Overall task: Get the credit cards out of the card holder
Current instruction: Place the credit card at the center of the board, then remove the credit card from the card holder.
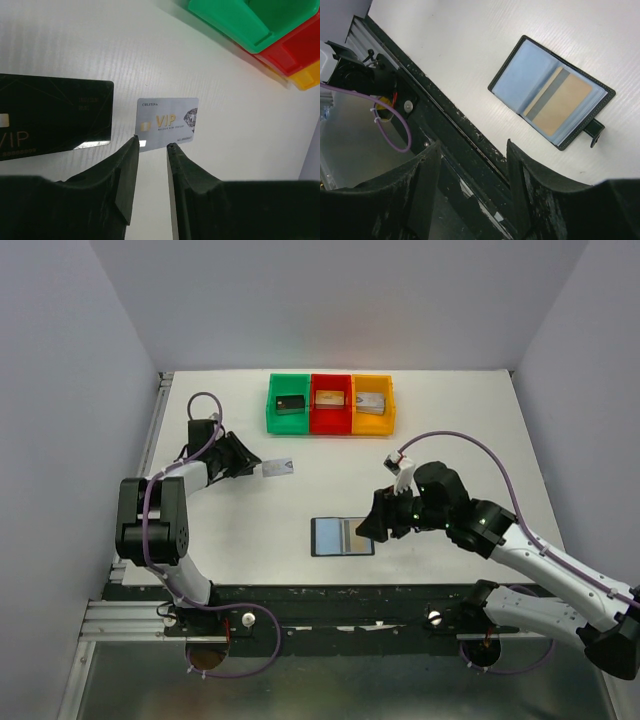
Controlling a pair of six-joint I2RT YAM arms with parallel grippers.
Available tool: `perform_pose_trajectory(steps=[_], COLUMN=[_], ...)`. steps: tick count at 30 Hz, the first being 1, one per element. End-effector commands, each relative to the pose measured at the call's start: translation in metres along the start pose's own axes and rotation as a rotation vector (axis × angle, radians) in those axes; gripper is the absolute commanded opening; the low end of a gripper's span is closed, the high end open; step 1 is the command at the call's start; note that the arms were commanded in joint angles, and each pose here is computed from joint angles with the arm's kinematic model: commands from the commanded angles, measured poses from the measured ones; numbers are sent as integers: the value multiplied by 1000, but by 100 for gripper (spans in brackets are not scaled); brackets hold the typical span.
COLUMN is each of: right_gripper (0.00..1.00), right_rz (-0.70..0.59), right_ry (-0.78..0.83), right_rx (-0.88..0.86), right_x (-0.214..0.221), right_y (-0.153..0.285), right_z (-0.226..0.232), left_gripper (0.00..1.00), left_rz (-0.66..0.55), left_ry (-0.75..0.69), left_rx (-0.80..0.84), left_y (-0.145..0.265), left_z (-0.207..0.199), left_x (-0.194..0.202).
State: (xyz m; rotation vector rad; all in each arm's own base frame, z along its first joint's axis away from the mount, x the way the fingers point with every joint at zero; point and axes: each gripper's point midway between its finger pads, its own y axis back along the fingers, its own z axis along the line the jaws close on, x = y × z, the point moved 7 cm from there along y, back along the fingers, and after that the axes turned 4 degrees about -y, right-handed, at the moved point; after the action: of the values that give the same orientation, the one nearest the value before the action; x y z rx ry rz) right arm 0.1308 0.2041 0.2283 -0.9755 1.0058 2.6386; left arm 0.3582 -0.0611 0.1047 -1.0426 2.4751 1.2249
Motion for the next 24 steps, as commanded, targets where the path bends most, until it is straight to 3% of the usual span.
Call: perform_pose_trajectory(steps=[1,9,15,18,20,24], right_gripper=[63,68,69,69,69,69], right_rz=[-23,-98,-27,8,35,89], right_ry=[5,-106,-141,-150,-156,-175], right_rx=[14,218,447,525,560,617], right_x=[1,4,18,27,32,38], right_y=[2,-1,-8,-16,-22,-34], right_z=[-2,-27,-56,-71,-77,-86], left_gripper=[41,43,49,60,80,85], left_rz=[-71,-202,-268,-277,-253,-150], left_ry=[-26,-70,-255,-275,-239,-205], left_rx=[-46,-178,-247,-178,-104,84], left_y=[15,55,91,107,112,117], left_z=[-4,-13,-54,-72,-78,-91], left_x=[-18,-16,29,54,74,105])
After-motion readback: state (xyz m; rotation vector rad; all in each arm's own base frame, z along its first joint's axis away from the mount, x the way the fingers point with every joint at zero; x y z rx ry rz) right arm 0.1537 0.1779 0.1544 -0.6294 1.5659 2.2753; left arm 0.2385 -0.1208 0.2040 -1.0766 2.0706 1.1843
